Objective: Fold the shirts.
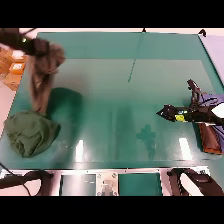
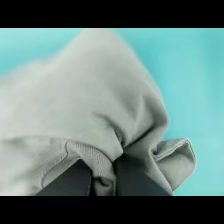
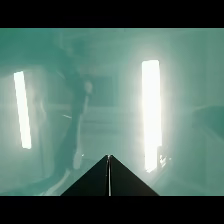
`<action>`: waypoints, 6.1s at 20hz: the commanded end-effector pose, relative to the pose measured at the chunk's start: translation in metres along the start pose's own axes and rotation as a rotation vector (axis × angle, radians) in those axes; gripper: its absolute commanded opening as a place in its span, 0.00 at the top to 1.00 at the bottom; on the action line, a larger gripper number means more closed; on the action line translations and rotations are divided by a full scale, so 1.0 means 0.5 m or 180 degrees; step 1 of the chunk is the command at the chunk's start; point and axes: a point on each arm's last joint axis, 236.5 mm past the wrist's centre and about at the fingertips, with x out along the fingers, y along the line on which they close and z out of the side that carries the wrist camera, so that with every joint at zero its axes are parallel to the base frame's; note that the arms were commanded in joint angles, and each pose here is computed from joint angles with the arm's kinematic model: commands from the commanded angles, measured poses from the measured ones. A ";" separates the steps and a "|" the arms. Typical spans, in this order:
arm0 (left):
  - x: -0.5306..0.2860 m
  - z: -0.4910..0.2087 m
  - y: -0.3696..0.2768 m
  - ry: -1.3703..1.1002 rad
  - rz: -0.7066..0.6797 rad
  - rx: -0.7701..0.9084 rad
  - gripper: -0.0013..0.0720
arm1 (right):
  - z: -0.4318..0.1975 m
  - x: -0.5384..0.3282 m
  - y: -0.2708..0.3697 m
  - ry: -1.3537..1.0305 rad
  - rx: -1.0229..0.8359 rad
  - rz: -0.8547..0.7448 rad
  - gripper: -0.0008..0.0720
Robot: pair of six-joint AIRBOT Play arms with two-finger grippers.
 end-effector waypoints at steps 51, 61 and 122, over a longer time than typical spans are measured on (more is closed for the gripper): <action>0.213 -0.539 -0.462 0.2012 -0.1551 -0.0010 0.94 | 0.293 0.234 0.021 0.0734 0.0182 0.0887 0.97; -0.429 0.034 -0.230 -0.1322 -0.0938 0.0127 0.94 | 0.379 -0.514 0.352 -0.1531 -0.1890 0.0704 0.97; -0.118 -0.140 -0.077 0.0334 -0.0307 -0.0012 0.94 | 0.318 -0.415 0.263 -0.1709 -0.0901 0.0737 0.97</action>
